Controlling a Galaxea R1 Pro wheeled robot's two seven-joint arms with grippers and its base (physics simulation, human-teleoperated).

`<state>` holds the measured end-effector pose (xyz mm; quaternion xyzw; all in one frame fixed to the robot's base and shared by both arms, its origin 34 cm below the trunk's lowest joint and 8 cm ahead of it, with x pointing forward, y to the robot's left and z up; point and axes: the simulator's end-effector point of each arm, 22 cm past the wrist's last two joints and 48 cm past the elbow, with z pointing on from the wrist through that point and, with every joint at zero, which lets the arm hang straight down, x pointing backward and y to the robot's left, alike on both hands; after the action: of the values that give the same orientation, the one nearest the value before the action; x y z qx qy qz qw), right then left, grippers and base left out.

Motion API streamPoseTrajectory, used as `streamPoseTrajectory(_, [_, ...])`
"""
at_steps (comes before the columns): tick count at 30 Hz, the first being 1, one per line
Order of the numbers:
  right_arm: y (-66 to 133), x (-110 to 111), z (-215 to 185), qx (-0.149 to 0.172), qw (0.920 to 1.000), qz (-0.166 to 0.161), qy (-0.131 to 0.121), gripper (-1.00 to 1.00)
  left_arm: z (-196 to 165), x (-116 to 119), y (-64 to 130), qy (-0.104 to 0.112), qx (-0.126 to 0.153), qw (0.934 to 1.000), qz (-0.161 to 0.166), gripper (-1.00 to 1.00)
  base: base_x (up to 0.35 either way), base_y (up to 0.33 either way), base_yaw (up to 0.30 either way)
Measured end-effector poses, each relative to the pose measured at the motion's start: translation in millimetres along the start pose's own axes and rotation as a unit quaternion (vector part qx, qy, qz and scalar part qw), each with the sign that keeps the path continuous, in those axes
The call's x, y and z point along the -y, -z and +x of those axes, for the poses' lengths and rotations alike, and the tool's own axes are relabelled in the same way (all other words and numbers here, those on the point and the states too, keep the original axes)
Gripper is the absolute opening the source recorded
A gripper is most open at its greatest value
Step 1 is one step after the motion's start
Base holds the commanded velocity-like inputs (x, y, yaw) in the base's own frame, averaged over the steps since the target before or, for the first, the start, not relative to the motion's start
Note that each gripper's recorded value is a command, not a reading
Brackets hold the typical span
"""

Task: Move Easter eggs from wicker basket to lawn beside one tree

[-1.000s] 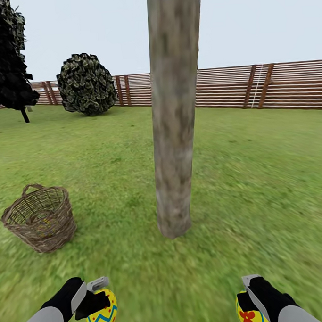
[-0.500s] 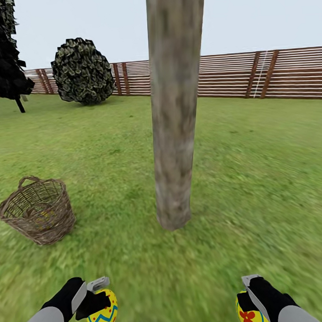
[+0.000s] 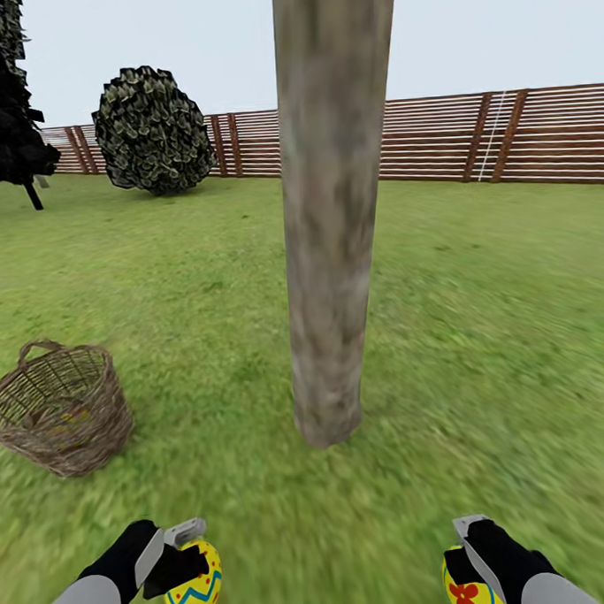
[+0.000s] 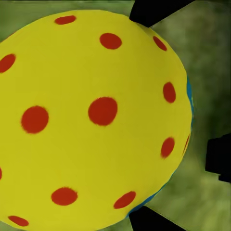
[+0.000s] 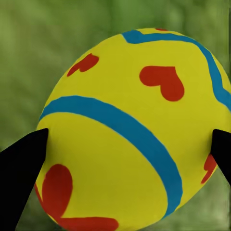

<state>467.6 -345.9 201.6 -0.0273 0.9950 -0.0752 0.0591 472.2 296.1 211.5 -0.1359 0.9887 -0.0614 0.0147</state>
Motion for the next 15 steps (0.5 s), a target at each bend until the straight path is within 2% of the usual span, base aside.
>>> streamPoseTrajectory(7, [0.0,-0.1,-0.2,0.0,1.0,0.0,0.0,-1.0,1.1,5.2,-0.9,-0.001,0.0,1.0,0.003,-1.0,0.32,0.0,0.0])
streamPoseTrajectory(15, [-7.7,-4.1,6.5,-0.009,1.0,-0.002,0.002,-1.0,7.9,5.0,-9.9,-0.001,-0.011,0.9999,0.002,-1.0,0.015,0.0,0.0])
